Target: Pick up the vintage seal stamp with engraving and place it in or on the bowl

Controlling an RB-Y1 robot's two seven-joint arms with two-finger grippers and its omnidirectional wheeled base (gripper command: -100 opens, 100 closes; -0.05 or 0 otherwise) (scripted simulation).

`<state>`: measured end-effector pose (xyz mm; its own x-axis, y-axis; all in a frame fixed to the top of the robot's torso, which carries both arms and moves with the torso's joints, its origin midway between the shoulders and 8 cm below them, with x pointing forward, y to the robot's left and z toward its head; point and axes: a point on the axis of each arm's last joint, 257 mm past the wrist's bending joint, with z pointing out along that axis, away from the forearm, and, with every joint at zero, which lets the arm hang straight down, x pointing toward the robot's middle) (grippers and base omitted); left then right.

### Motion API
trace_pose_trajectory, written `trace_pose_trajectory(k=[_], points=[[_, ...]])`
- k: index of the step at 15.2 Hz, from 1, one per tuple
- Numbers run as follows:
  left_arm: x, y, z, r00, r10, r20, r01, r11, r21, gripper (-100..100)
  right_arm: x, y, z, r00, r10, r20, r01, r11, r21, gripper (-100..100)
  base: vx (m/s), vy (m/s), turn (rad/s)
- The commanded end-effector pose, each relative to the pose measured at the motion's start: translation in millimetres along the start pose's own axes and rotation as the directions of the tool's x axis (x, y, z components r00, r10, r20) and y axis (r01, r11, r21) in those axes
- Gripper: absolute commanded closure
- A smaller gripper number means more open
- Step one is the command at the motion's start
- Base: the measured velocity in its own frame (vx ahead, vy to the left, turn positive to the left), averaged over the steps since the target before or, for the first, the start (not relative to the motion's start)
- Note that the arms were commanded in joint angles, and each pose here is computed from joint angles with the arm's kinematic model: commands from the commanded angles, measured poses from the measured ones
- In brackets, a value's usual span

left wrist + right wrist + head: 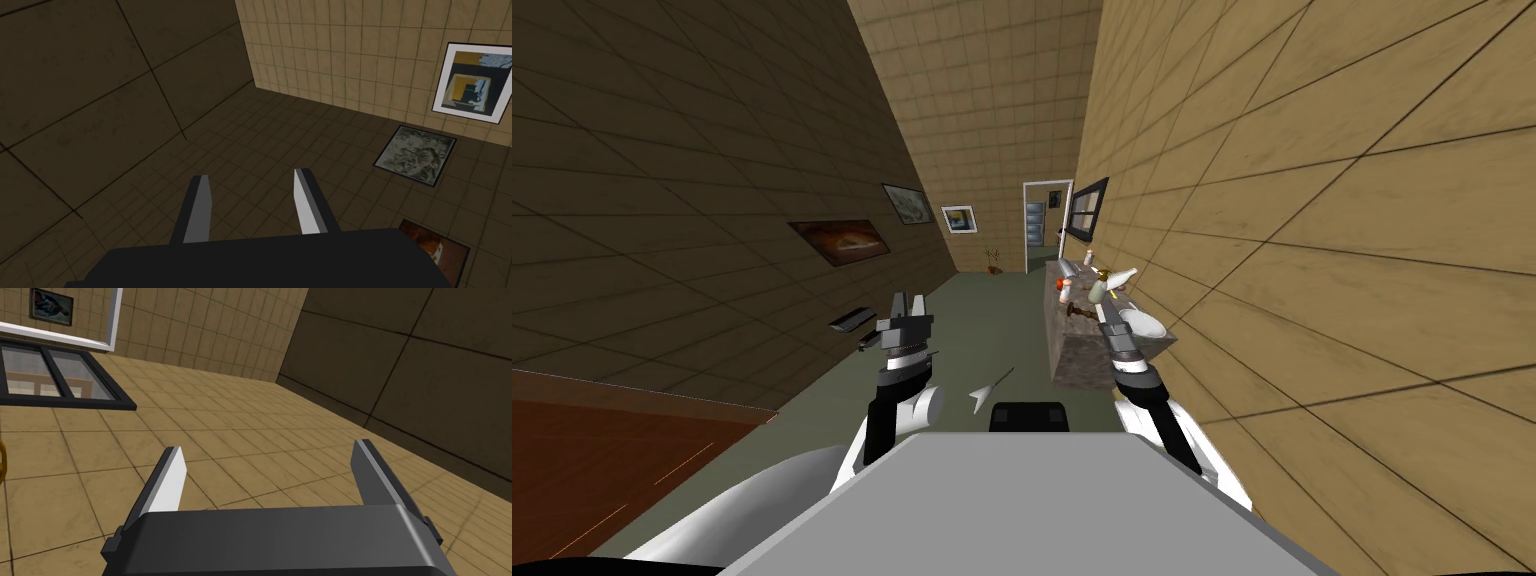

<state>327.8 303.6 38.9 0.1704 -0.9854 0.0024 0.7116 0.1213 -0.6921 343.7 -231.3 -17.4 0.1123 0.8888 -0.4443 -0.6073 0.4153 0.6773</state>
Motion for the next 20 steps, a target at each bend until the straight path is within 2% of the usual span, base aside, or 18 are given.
trace_pose_trajectory(k=[1,2,4,5,6,7,8,9,10,11,12,13,14,15,16,17,19,20], points=[[0.0,0,0.0,1.000,0.000,0.000,0.000,1.000,0.000,0,12,-23,-9.5,0.995,-0.068,-0.073,0.071,0.996,0.045,-100,-0.048,0.105,-0.038],[0.0,0,0.0,1.000,0.000,0.000,0.000,1.000,0.000,0,12,-23,-9.5,0.995,-0.068,-0.073,0.071,0.996,0.045,-100,-0.034,0.091,-0.029],[0.0,0,0.0,1.000,0.000,0.000,0.000,1.000,0.000,0,20,-40,-17.8,0.985,-0.115,-0.128,0.125,0.990,0.071,-100,-0.033,0.084,-0.034],[0.0,0,0.0,1.000,0.000,0.000,0.000,1.000,0.000,0,26,-57,-27.4,0.969,-0.164,-0.185,0.183,0.979,0.094,-100,-0.027,0.098,-0.028],[0.0,0,0.0,1.000,0.000,0.000,0.000,1.000,0.000,0,26,-57,-27.4,0.969,-0.164,-0.186,0.183,0.979,0.094,-100,-0.030,0.100,-0.028],[0.0,0,0.0,1.000,0.000,0.000,0.000,1.000,0.000,0,31,-73,-36.9,0.946,-0.213,-0.244,0.245,0.963,0.108,-100,-0.034,0.103,-0.027],[0.0,0,0.0,1.000,0.000,0.000,0.000,1.000,0.000,0,31,-75,-38.3,0.945,-0.213,-0.248,0.246,0.963,0.112,-100,-0.030,0.098,-0.026],[0.0,0,0.0,1.000,0.000,0.000,0.000,1.000,0.000,0,34,-93,-49.8,0.914,-0.262,-0.310,0.312,0.942,0.123,-100,-0.020,0.101,-0.022],[0.0,0,0.0,1.000,0.000,0.000,0.000,1.000,0.000,0,35,-94,-50.5,0.913,-0.262,-0.313,0.313,0.942,0.124,-100,-0.016,0.093,-0.018],[0.0,0,0.0,1.000,0.000,0.000,0.000,1.000,0.000,0,36,-110,-60.9,0.877,-0.309,-0.368,0.376,0.918,0.125,-100,-0.025,0.093,-0.014],[0.0,0,0.0,1.000,0.000,0.000,0.000,1.000,0.000,0,37,-113,-63.7,0.872,-0.310,-0.379,0.382,0.915,0.128,-100,-0.020,0.095,-0.010],[0.0,0,0.0,1.000,0.000,0.000,0.000,1.000,0.000,0,37,-132,-77.5,0.825,-0.354,-0.440,0.448,0.885,0.129,-100,-0.008,0.112,-0.002],[0.0,0,0.0,1.000,0.000,0.000,0.000,1.000,0.000,0,37,-133,-78.0,0.821,-0.356,-0.446,0.452,0.883,0.125,-100,-0.001,0.106,-0.009],[0.0,0,0.0,1.000,0.000,0.000,0.000,1.000,0.000,0,35,-148,-89.3,0.769,-0.399,-0.499,0.514,0.850,0.112,-100,0.002,0.105,0.007],[0.0,0,0.0,1.000,0.000,0.000,0.000,1.000,0.000,0,34,-152,-93.0,0.760,-0.400,-0.513,0.521,0.846,0.113,-100,0.007,0.103,0.007],[0.0,0,0.0,1.000,0.000,0.000,0.000,1.000,0.000,0,32,-165,-102.6,0.709,-0.437,-0.554,0.576,0.812,0.096,-100,0.021,0.104,0.020],[0.0,0,0.0,1.000,0.000,0.000,0.000,1.000,0.000,0,30,-172,-108.6,0.690,-0.439,-0.576,0.588,0.803,0.092,-100,0.021,0.082,0.010],[0.0,0,0.0,1.000,0.000,0.000,0.000,1.000,0.000,0,24,-190,-124.1,0.625,-0.467,-0.626,0.645,0.760,0.077,-100,0.028,0.075,0.025]])
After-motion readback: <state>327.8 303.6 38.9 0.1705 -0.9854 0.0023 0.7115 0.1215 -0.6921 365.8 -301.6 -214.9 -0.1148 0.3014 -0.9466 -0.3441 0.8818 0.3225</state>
